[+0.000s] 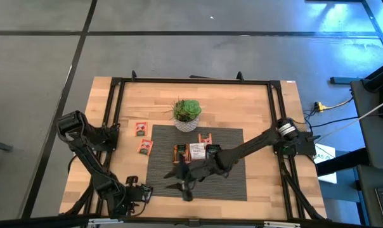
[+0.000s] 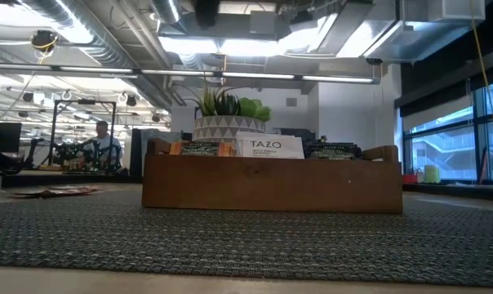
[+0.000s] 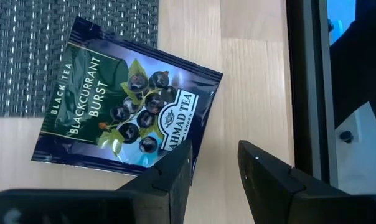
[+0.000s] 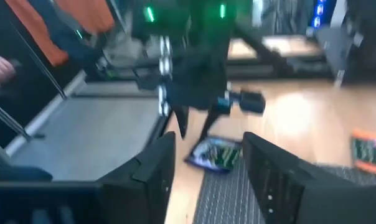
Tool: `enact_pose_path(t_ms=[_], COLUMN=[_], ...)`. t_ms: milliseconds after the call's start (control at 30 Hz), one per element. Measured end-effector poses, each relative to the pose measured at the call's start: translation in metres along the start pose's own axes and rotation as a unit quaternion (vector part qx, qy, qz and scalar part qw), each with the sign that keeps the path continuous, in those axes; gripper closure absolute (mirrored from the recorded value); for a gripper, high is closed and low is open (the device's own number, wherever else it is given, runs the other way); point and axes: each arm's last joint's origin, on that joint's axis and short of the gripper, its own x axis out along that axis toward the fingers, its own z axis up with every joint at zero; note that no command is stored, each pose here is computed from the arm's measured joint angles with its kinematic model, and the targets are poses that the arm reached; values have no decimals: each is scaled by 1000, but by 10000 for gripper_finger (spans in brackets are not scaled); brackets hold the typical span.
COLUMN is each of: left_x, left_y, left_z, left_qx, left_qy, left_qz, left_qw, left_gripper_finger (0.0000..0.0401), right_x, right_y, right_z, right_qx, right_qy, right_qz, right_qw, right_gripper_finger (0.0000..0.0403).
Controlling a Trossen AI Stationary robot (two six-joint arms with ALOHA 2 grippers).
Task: Pick & Place Tea
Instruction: Put the violet tea bag into the right section of the wooden organizer
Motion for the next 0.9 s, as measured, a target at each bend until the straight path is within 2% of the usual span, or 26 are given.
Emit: enact_pose_path(t_ms=[167,300,467,667,900], left_x=[0,0,0,0,0], left_y=[1,1,1,1,1], left_z=[1,2,3,3,4], left_qx=[8,28,44,49,56], left_qy=[-13,-34,-48,-50,-58], left_qz=[6,16,24,25,27], left_qw=[1000,999,998,997,996], left_gripper_finger=[271,271,271,271,271], right_x=[32,51,72,92,100], right_y=[0,1,-4,-17,-23], right_z=[-7,-11,-29,-56,-69], right_qx=[18,51,132,231,279], right_qy=[36,48,89,115,120], right_qz=[-10,-11,-36,-69,-76], right_qw=[999,997,987,964,950], right_gripper_finger=[177,165,176,198,212])
